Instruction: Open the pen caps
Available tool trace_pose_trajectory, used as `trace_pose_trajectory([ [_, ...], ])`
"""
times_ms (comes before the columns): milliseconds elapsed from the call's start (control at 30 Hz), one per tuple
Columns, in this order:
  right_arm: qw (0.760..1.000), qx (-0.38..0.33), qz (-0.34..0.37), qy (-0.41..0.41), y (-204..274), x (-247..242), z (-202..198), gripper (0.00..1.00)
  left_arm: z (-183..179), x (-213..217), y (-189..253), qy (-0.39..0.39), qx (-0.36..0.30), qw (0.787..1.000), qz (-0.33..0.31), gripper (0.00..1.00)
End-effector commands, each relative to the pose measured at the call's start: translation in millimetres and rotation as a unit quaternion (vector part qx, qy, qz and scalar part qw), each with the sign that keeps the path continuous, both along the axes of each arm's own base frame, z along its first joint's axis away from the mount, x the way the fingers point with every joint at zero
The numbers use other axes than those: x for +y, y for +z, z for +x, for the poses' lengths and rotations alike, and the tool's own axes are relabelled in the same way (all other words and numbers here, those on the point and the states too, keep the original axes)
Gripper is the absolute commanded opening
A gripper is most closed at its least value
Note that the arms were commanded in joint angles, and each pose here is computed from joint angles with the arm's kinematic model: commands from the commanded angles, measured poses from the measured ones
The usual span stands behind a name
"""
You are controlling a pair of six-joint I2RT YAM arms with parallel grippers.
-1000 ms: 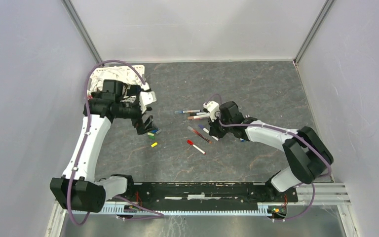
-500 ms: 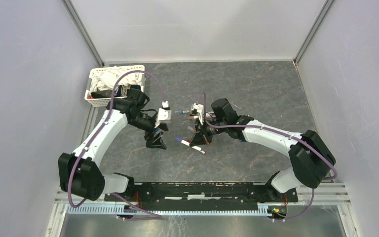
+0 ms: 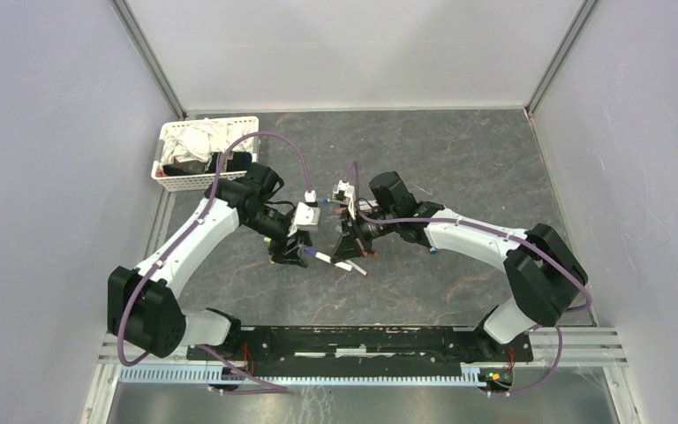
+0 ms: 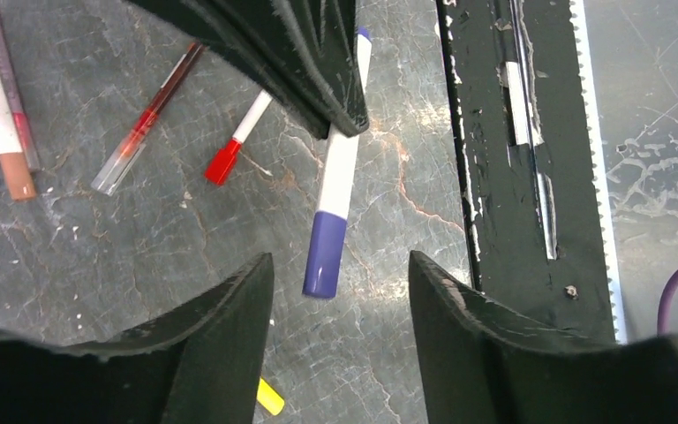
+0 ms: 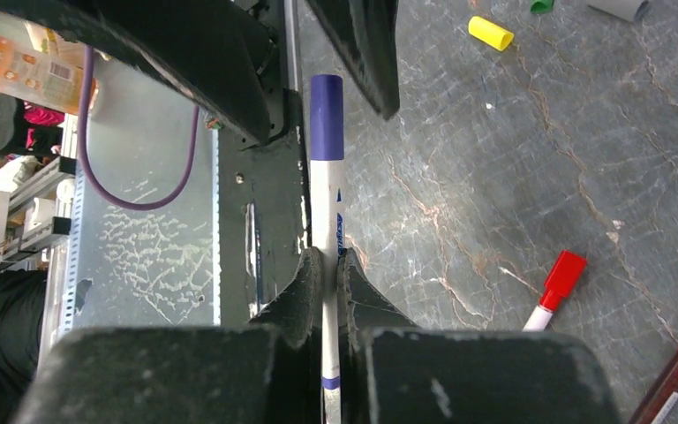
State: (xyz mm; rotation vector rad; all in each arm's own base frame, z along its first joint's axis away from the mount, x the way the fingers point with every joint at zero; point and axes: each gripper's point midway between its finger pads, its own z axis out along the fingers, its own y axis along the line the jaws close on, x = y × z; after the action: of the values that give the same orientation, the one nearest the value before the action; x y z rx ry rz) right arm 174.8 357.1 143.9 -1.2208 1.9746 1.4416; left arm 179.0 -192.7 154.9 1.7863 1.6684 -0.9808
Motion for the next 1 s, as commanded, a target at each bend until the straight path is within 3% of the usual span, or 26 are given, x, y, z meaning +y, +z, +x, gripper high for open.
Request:
trace_pose_trajectory([
  [0, 0.999, -0.018, 0.047, 0.019, 27, 16, 4, 0.00, -6, -10, -4, -0.012, 0.008, 1.000, -0.011, 0.59],
  [267, 0.999, -0.015, 0.042, 0.024, 21, 14, 2, 0.00, -6, -3, -12, -0.011, -0.013, 1.000, 0.013, 0.20],
  [333, 0.999, -0.011, 0.040, 0.024, 19, 14, 2, 0.01, -4, -3, -10, -0.011, -0.019, 1.000, 0.012, 0.05],
  [500, 0.998, 0.002, 0.051, 0.024, 20, 20, -3, 0.42, -2, -6, -4, -0.010, -0.024, 1.000, 0.005, 0.02],
  [567, 0.998, 0.013, 0.054, 0.027, 17, 24, -7, 0.50, -2, -8, -1, -0.009, -0.022, 1.000, -0.001, 0.02],
  [800, 0.997, 0.035, 0.071, 0.024, 14, 37, -8, 0.47, -5, -10, 7, -0.008, -0.018, 1.000, -0.013, 0.02],
  [900, 0.997, 0.035, 0.070, 0.023, 14, 39, -5, 0.36, -4, -9, 7, -0.009, -0.021, 1.000, -0.010, 0.02],
  [967, 0.997, 0.031, 0.063, 0.023, 13, 38, -5, 0.21, -2, -7, 4, -0.010, -0.027, 1.000, -0.001, 0.02],
])
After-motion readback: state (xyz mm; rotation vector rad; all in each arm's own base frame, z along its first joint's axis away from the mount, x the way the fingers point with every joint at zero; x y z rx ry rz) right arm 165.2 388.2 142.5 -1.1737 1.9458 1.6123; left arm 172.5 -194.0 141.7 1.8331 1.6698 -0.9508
